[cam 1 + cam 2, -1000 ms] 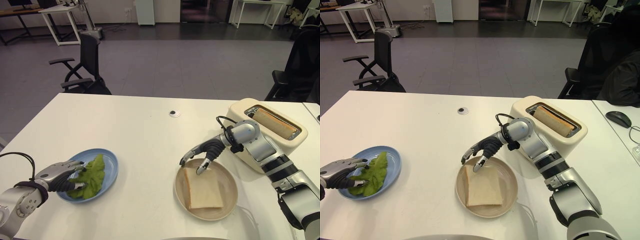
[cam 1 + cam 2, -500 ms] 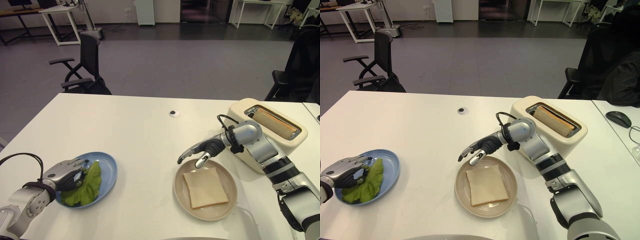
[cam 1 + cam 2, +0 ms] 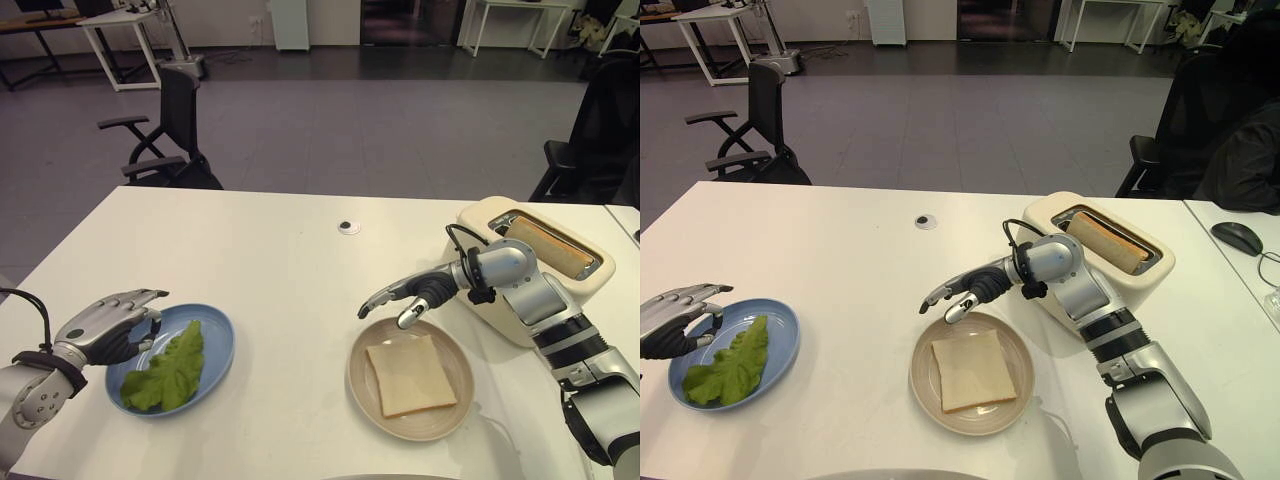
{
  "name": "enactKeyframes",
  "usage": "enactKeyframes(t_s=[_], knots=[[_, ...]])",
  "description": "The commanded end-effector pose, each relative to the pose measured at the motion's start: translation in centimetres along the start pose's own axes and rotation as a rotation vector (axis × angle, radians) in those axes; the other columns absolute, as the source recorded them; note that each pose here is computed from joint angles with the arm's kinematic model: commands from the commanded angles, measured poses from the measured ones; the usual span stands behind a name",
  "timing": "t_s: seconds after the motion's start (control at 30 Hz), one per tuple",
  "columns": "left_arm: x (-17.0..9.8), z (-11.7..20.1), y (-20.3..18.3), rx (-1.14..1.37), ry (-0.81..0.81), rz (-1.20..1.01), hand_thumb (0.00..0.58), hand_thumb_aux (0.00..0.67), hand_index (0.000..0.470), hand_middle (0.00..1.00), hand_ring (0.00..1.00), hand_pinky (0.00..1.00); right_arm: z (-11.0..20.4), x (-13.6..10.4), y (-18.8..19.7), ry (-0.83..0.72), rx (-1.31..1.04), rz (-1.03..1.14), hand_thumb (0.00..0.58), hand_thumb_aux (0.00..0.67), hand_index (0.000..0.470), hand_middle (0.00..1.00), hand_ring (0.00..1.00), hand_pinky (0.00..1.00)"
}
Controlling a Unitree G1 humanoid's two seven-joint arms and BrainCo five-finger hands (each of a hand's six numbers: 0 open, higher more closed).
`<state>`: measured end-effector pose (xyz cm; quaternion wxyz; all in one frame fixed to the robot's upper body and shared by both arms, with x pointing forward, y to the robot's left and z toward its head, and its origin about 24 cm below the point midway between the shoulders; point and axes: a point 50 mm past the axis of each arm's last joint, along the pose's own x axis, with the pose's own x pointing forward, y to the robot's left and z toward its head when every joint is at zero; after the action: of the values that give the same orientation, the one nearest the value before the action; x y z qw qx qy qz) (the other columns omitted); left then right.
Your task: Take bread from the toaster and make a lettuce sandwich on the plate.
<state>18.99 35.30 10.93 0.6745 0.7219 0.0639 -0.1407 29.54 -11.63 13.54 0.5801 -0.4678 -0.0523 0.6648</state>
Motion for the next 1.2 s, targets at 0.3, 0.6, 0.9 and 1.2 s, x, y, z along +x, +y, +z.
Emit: enactKeyframes(t_s=[0.3, 0.6, 0.9, 1.2], knots=[[0.9, 0.5, -2.9, -0.026, 0.033, -0.119, 0.0, 0.0, 0.0, 0.0, 0.0, 0.0, -0.6, -0.1, 0.3, 0.007, 0.013, -0.016, 0.0, 0.0, 0.0, 0.0, 0.0, 0.0], [1.3, 0.7, -4.6, -0.013, 0.049, -0.168, 0.349, 0.247, 0.173, 0.0, 0.0, 0.0, -0.6, 0.0, 0.4, 0.008, 0.011, -0.017, 0.0, 0.0, 0.0, 0.0, 0.0, 0.0], [1.6, 1.0, -5.1, -0.02, 0.044, -0.168, 0.574, 0.604, 0.424, 0.0, 0.0, 0.0, -0.8, 0.3, 0.4, 0.014, 0.007, -0.015, 0.0, 0.0, 0.0, 0.0, 0.0, 0.0], [1.5, 1.5, -3.3, -0.011, -0.011, -0.07, 0.58, 0.67, 0.47, 0.0, 0.0, 0.0, -0.9, 0.3, 0.4, 0.024, 0.003, -0.024, 0.0, 0.0, 0.0, 0.0, 0.0, 0.0]])
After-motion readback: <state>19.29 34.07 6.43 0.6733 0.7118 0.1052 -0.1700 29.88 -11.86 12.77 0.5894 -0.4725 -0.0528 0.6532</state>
